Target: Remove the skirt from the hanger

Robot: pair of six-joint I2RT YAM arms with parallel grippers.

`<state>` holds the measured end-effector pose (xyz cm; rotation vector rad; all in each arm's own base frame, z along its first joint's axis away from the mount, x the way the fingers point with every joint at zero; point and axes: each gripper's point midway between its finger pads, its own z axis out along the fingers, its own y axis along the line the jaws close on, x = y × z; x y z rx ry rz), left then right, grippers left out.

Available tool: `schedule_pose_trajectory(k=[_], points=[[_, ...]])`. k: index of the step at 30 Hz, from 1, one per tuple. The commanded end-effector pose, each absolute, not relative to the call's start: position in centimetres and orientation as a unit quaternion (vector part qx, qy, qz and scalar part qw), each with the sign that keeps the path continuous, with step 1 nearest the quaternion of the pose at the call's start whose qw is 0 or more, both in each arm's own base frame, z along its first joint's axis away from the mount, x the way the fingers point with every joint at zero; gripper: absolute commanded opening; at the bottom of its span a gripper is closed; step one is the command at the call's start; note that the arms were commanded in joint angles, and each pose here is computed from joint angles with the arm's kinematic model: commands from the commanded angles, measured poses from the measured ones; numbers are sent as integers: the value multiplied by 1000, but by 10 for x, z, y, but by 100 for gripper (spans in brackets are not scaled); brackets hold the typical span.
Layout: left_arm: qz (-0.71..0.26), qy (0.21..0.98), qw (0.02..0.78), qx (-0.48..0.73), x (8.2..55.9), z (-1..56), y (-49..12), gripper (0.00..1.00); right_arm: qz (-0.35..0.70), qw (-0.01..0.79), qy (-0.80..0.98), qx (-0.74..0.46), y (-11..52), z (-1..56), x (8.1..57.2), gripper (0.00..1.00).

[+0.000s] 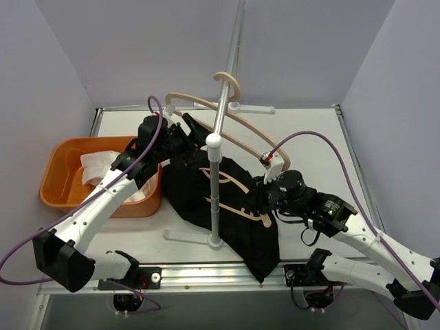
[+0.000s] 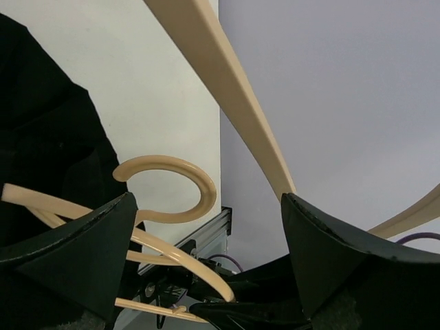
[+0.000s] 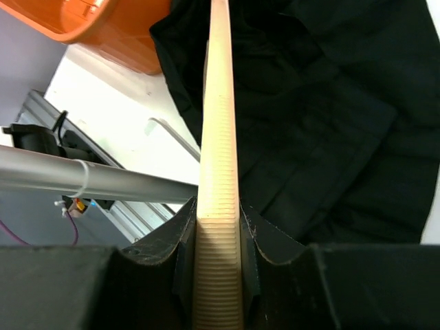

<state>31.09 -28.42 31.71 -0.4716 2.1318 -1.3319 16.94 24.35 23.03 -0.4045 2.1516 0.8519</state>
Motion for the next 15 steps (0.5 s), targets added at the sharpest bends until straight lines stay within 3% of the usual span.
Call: schedule_pose_trajectory(k=[1,9,15], points=[[-491,800,297,-174,307,318,-274,94,316,399,849,-140,233,243,172,0],[-433,832,308,-159,296,304,-255,94,273,396,874,-66,204,228,173,0],[-343,881,283,-162,283,263,-233,94,238,413,879,25,166,231,172,0]])
